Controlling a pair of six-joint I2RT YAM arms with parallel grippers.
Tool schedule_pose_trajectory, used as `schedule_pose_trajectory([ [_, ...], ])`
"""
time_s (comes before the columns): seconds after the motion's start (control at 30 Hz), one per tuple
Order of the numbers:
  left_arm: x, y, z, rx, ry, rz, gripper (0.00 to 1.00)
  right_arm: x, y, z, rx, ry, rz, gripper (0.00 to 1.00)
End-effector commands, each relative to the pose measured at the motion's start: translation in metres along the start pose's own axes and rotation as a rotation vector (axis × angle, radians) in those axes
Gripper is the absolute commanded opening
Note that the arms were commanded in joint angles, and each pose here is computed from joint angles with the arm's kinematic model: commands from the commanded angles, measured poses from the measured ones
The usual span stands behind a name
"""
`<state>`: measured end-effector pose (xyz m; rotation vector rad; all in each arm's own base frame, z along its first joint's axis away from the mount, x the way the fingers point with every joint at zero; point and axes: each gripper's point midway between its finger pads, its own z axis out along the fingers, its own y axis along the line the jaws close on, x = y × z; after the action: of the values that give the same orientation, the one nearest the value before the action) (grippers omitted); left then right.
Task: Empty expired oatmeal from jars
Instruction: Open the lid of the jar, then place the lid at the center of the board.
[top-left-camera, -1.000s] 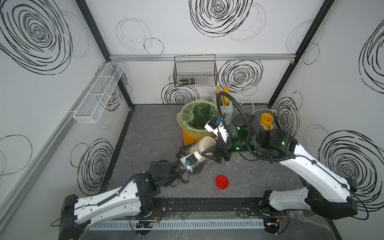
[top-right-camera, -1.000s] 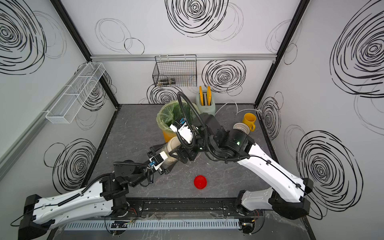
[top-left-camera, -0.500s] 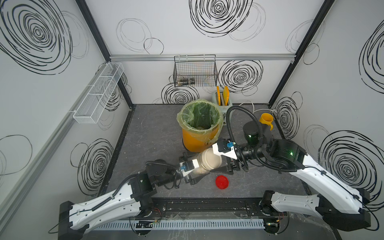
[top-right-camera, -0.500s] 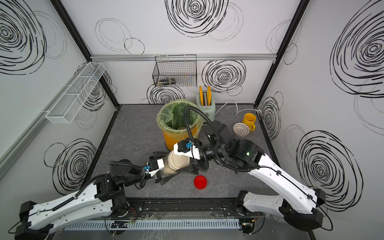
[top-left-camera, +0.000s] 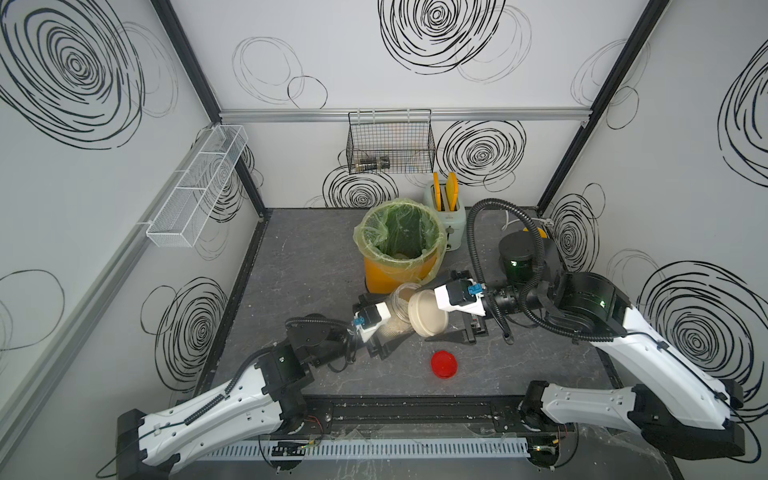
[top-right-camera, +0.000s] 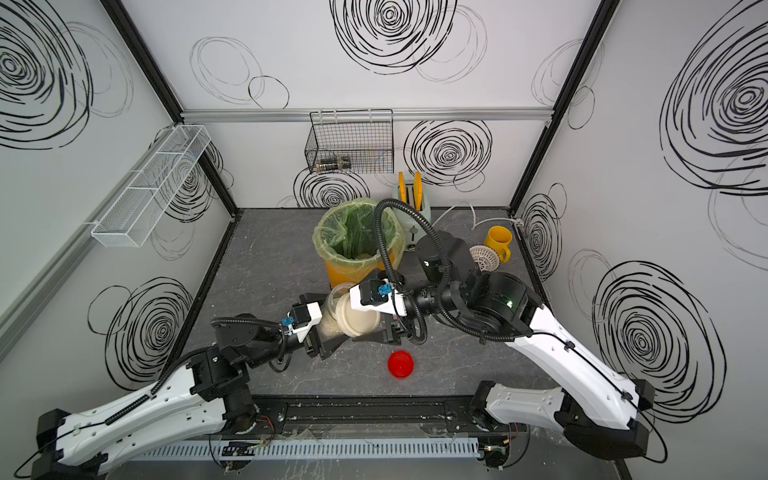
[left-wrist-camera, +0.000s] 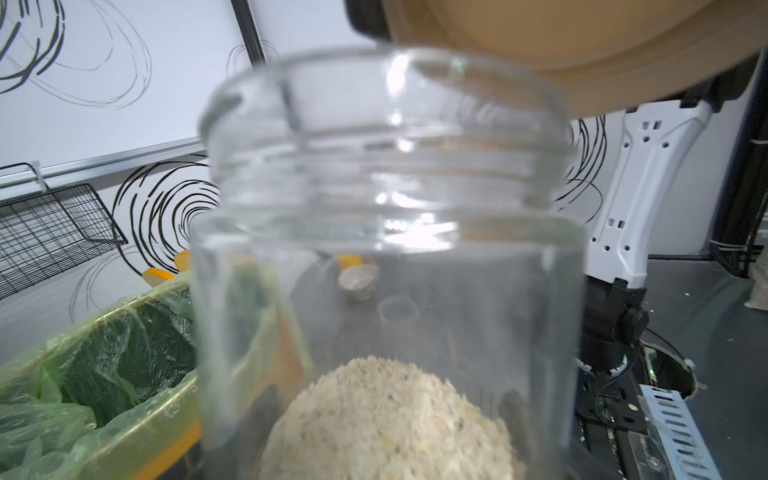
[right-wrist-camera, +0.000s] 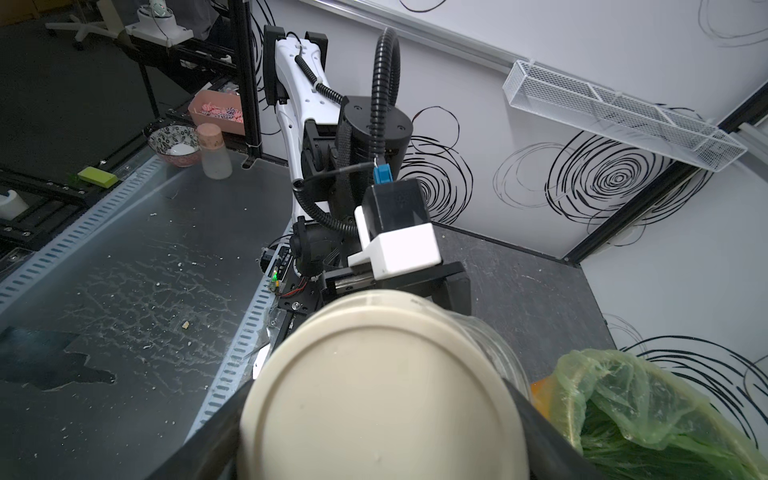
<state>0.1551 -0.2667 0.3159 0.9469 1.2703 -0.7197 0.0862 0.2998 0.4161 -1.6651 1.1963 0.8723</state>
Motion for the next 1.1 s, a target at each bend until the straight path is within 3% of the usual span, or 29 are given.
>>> schedule_pose_trajectory([
  [0.0,-0.057,0.015,-0.01,-0.065,-0.195,-0.003,0.0,-0.008,-0.003,-0.013,0.037,-0.006,-0.007,0.27],
  [0.17,-0.061,0.025,-0.021,-0.126,-0.217,-0.021,0.0,-0.016,-0.037,-0.049,0.338,-0.054,0.157,0.33],
  [0.23,-0.065,0.029,-0.028,-0.155,-0.232,-0.026,0.0,-0.002,-0.048,-0.068,0.481,-0.071,0.286,0.35],
  [0.33,-0.067,0.032,-0.034,-0.17,-0.24,-0.029,0.0,0.042,-0.055,-0.087,0.66,-0.042,0.524,0.35],
  [0.47,-0.069,0.032,-0.04,-0.175,-0.253,-0.037,0.0,0.122,-0.049,-0.1,0.864,0.087,0.873,0.35],
  [0.6,-0.07,0.03,-0.042,-0.168,-0.268,-0.052,0.0,0.198,-0.022,-0.082,0.904,0.218,1.146,0.36],
  [0.73,-0.07,0.029,-0.043,-0.161,-0.278,-0.066,0.0,0.259,0.004,-0.054,0.878,0.302,1.323,0.38],
  [0.93,-0.07,0.027,-0.043,-0.151,-0.285,-0.072,0.0,0.327,0.023,-0.05,0.954,0.353,1.465,0.42],
  [1.07,-0.069,0.026,-0.043,-0.146,-0.286,-0.071,0.0,0.349,0.024,-0.049,0.964,0.35,1.538,0.46],
])
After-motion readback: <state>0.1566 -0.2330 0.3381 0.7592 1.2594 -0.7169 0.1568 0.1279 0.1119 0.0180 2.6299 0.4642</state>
